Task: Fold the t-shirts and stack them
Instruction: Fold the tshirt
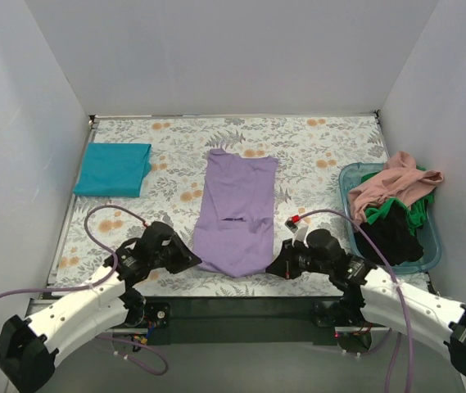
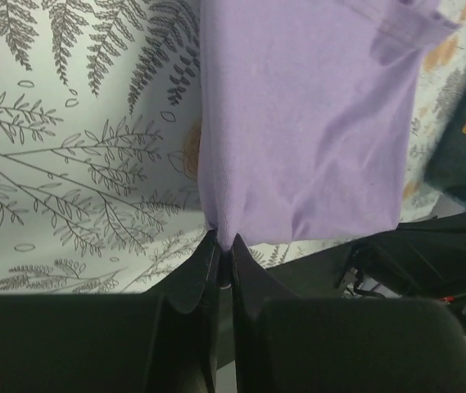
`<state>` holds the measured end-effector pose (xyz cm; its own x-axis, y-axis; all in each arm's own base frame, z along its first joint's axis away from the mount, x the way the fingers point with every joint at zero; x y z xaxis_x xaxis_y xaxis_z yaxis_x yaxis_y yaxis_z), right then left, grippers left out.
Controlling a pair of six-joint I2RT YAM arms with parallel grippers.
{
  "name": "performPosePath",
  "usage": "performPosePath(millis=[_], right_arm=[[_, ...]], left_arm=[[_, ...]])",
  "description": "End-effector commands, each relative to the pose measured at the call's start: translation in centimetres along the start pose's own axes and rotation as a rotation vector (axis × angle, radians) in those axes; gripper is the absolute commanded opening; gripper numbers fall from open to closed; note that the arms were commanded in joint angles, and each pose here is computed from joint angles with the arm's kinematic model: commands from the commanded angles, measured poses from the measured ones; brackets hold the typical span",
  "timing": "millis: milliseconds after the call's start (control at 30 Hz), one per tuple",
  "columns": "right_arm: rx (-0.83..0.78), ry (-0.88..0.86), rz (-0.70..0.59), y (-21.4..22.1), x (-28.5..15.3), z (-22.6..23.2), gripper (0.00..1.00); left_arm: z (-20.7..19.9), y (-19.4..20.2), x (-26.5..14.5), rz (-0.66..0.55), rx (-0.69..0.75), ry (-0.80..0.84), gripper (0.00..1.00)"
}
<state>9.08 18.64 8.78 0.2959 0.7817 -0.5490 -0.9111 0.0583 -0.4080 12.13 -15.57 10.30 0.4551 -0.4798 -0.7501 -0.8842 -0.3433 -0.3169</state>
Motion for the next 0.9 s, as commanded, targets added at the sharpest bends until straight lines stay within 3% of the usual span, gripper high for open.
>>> performPosePath(millis=[0, 133, 367, 533, 867], right_arm=[[0.065, 0.023, -0.024, 0.7, -1.3, 0.4, 0.01], [0.008, -0.041, -0.086, -0.7, -2.8, 2.5, 0.01], [-0.052, 0.138, -0.222, -5.3, -3.5, 3.9, 0.01], [-0.044, 0.266, -0.308, -9.5, -3.5, 3.5, 0.01], [-0.06, 0.224, -0.378, -17.1, -4.9, 3.6, 0.01]], left_arm=[[-0.2, 0.3, -2.0, -0.011, -0.042, -0.009, 0.0], [-2.2, -0.8, -3.6, -0.052, 0.007, 0.072, 0.0], [-5.7, -5.7, -3.8, -0.221, 0.054, 0.005, 0.0], [-7.8, -9.3, -1.6, -0.303, 0.052, -0.097, 0.0], [-12.0, -15.7, -0.1, -0.414, 0.099, -0.11, 0.0]])
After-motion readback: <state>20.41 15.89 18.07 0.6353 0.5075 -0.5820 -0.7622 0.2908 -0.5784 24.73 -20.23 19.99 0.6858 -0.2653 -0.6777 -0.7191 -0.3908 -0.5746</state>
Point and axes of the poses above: each gripper's point midway between its finger pads, its own x axis out along the fingers, its own z axis along the line the jaws close on, y = z × x, the point moved 6 cm from there along -x, back along the fingers, and after that the axes turned 11 degrees about x, right-handed, at the moved point
